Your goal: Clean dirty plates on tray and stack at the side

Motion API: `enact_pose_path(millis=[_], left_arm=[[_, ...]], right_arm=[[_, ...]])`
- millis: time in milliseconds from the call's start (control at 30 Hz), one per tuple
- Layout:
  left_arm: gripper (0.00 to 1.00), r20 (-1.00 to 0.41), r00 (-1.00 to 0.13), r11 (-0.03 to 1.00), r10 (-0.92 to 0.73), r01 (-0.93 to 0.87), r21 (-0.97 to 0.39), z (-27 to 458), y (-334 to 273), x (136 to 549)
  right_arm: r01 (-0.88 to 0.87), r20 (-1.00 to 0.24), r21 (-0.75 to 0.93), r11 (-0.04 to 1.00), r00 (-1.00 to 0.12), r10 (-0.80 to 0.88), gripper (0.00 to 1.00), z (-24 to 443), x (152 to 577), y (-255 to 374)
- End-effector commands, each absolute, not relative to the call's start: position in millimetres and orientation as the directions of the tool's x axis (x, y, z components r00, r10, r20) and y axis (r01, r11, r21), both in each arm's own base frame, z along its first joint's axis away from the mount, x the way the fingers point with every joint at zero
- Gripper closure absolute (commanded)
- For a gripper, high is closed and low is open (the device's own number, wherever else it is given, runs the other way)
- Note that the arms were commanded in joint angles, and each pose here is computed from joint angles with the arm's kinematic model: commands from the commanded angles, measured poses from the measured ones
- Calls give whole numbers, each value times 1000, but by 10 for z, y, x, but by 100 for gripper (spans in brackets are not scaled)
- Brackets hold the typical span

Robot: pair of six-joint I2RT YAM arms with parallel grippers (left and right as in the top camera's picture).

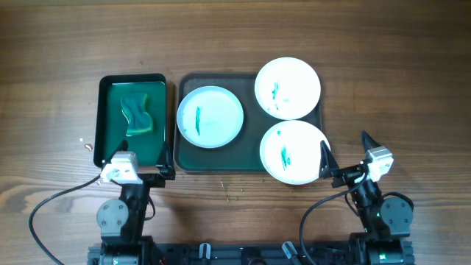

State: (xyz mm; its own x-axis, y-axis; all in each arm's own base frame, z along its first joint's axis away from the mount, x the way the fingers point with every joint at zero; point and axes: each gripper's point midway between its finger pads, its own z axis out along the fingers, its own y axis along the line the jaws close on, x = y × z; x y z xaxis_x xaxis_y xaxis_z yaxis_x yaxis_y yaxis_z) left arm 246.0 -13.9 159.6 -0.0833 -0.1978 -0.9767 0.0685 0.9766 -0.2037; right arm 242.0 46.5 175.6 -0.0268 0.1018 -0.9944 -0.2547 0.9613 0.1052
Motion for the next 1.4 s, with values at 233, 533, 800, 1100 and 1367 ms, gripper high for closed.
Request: enact_pose_path(millis=[233,533,800,1100,1367], left_arm=[[0,-980,-89,982,-177,52,-182,1560,-108,2462],[0,-980,-89,982,-176,52,-181,1560,-108,2462],[0,-980,-89,982,-177,53,-182,1560,-109,2462],[0,-980,-89,982,-177,53,-182,1560,-109,2462],[0,-980,-89,981,-179,52,-184,1561,-108,2462]], right_arm=[[-246,-994,112,963,-33,108,0,1740,2428,455],[-243,-994,106,964,-31,101,0,1740,2430,449],[-242,-994,106,964,-31,102,0,1739,2430,448],[-242,-994,106,964,-31,101,0,1740,2430,448],[-243,-994,105,964,-30,100,0,1742,2430,449]])
